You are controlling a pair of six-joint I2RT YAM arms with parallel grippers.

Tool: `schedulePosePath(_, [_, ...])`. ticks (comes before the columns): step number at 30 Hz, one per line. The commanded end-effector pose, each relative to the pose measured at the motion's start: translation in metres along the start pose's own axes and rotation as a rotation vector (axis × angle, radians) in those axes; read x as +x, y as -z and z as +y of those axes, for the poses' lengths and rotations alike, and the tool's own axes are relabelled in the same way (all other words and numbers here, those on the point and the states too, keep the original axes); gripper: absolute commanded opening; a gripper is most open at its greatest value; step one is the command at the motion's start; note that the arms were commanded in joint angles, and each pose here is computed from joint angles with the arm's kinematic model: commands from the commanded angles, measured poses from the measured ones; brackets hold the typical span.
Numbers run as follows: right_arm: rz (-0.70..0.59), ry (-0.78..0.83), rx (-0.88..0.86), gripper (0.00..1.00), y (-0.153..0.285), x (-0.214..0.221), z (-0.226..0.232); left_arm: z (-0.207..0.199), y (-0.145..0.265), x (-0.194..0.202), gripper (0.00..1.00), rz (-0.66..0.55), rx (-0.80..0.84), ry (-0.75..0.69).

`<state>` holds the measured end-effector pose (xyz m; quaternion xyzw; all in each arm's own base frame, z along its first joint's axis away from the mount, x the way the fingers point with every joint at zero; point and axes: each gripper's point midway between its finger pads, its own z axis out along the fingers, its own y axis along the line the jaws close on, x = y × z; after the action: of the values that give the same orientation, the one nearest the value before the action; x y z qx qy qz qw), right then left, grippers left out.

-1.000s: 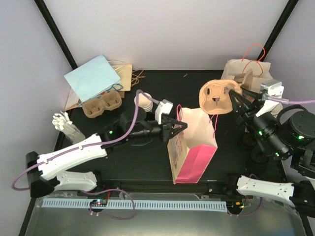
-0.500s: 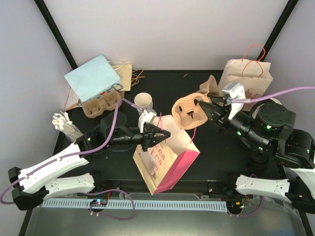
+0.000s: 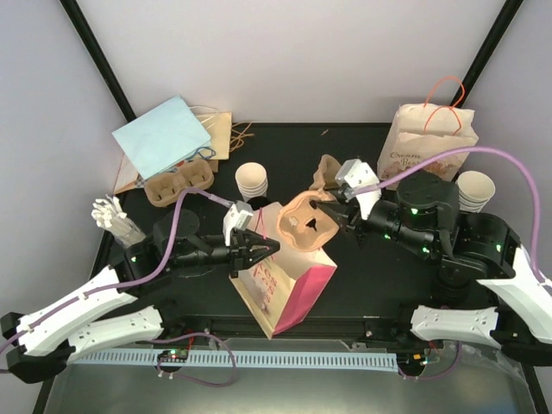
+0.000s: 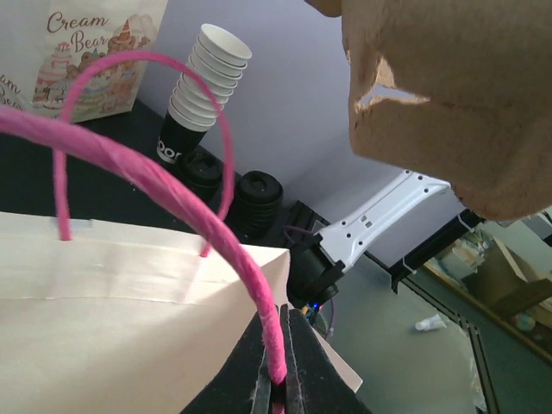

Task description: Pack the takeout coffee

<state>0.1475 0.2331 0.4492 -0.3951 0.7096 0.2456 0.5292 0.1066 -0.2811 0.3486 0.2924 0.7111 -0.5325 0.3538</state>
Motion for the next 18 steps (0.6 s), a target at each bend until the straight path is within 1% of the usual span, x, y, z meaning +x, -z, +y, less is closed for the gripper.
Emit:
schedulePosePath(1, [0.067,0.067,-0.079,0.25,-0.010,0.013,0.014,0.005,0.004,0.012,0.02,0.020,-0.007,0.007])
schedulePosePath(5, [0.057,0.085,-0.159,0.25,-0.014,0.009,0.029,0.010,0.004,0.022,0.02,0.039,-0.012,0.027])
schedulePosePath(8, [0.011,0.132,-0.307,0.25,-0.008,0.003,0.054,0.010,0.006,0.027,0.03,0.049,-0.011,0.037])
schedulePosePath(10, [-0.005,0.169,-0.358,0.25,-0.008,0.005,0.063,0.010,0.008,0.029,0.06,0.052,-0.012,0.044])
schedulePosePath(11, [-0.005,0.179,-0.359,0.25,-0.011,0.005,0.063,0.010,0.010,0.030,0.09,0.052,-0.012,0.051])
schedulePosePath(15, [0.016,0.202,-0.312,0.25,-0.026,0.004,0.057,0.007,0.019,0.031,0.30,0.039,-0.009,0.070])
schedulePosePath(16, [0.020,0.209,-0.303,0.25,-0.029,0.005,0.056,0.006,0.024,0.031,0.40,0.030,-0.009,0.076])
schedulePosePath(18, [0.016,0.216,-0.293,0.25,-0.033,0.002,0.055,0.006,0.031,0.030,0.53,0.016,-0.021,0.096])
